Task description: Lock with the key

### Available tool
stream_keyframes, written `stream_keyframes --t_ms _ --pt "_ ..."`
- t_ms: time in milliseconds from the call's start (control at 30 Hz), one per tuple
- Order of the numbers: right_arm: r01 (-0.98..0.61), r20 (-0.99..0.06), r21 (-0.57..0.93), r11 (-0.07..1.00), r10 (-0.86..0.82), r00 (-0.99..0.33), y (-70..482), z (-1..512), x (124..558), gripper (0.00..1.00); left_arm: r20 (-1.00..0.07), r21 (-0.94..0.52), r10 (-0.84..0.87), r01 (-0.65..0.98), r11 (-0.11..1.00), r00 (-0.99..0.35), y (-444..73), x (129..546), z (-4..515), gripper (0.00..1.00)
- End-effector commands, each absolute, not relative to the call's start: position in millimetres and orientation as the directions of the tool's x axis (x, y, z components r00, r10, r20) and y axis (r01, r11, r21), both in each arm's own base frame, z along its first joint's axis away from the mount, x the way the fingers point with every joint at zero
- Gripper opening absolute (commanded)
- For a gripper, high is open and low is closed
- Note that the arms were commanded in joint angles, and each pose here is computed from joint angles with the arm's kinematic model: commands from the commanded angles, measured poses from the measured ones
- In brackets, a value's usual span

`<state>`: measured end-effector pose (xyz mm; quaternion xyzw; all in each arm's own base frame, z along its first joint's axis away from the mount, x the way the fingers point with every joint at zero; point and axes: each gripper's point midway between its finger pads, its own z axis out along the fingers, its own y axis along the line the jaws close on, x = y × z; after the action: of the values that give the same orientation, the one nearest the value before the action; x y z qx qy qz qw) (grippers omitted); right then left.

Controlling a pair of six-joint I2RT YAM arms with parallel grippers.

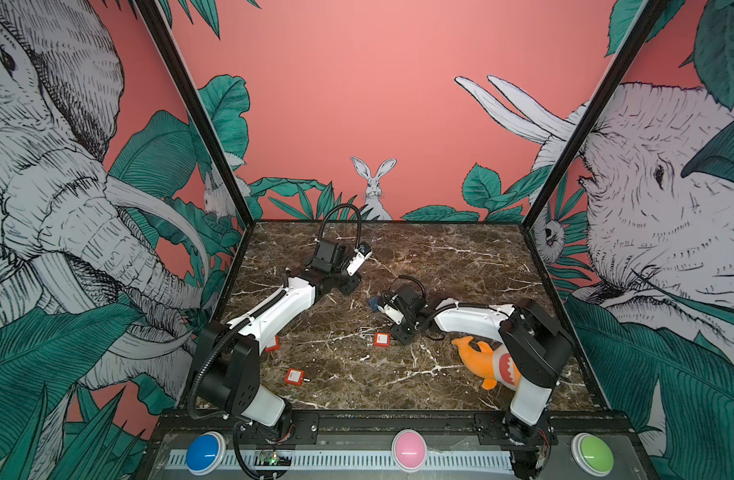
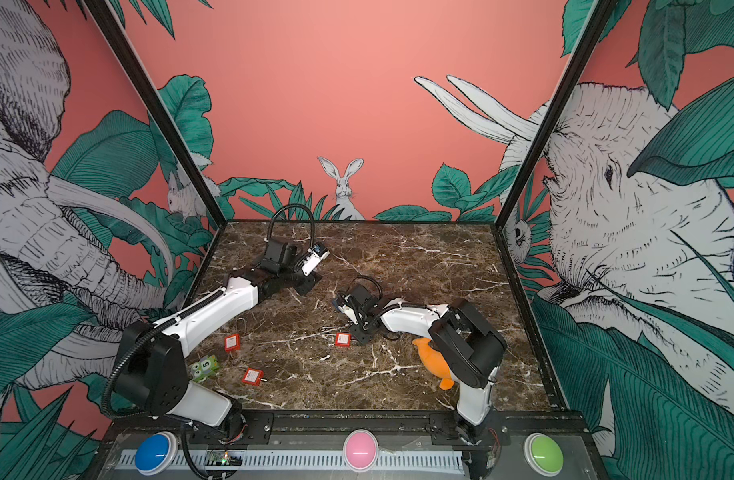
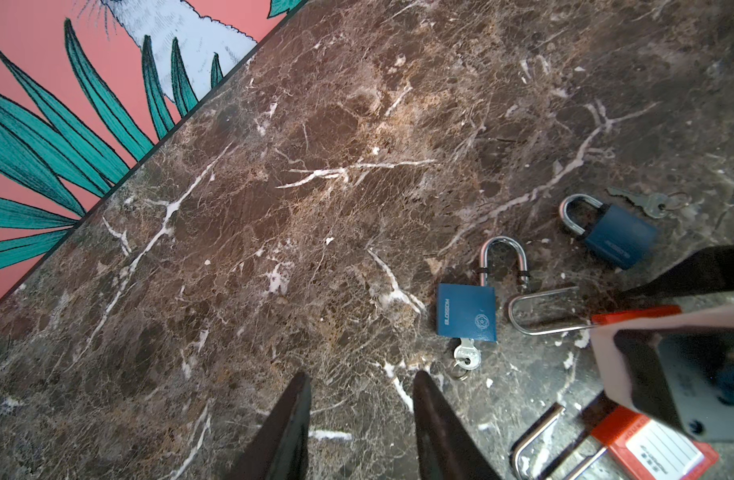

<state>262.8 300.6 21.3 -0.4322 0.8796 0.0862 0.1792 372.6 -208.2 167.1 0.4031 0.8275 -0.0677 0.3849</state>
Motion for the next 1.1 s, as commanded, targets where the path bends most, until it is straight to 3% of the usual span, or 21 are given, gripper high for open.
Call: stream_keyframes --t_ms 0,300,567,733,900,1067 --pt "-0.796 -0.367 -0.011 0.605 -0.743 -0.56 302.6 17.5 260.9 0.53 -0.713 0.203 0.603 0.719 0.664 -0.356 -209.2 371.7 176.6 0.43" --pt "-0.805 -0.365 -0.01 0.593 -0.752 -0.549 303.6 18.6 258.9 0.4 -0.711 0.208 0.613 0.729 0.652 -0.346 -210.3 371.0 175.6 0.43" --pt "-0.837 -0.493 -0.05 0.545 -0.742 -0.454 308.0 60.1 261.5 0.25 -0.739 0.277 0.644 0.784 0.555 -0.195 -219.6 361.8 190.5 0.43" --pt "-0.884 -0.586 -0.089 0.459 -0.742 -0.326 308.0 94.6 253.1 0.23 -0.785 0.323 0.619 0.86 0.396 0.01 -235.6 333.4 209.0 0.42" --pt "-0.921 -0.654 -0.168 0.351 -0.739 -0.163 307.0 124.6 245.0 0.23 -0.856 0.352 0.464 0.914 0.203 0.227 -249.8 293.1 229.1 0.42" --pt "-0.901 -0.7 -0.304 0.309 -0.714 -0.009 297.0 155.4 247.8 0.22 -0.9 0.306 0.351 0.948 0.086 0.258 -256.2 268.5 234.9 0.43"
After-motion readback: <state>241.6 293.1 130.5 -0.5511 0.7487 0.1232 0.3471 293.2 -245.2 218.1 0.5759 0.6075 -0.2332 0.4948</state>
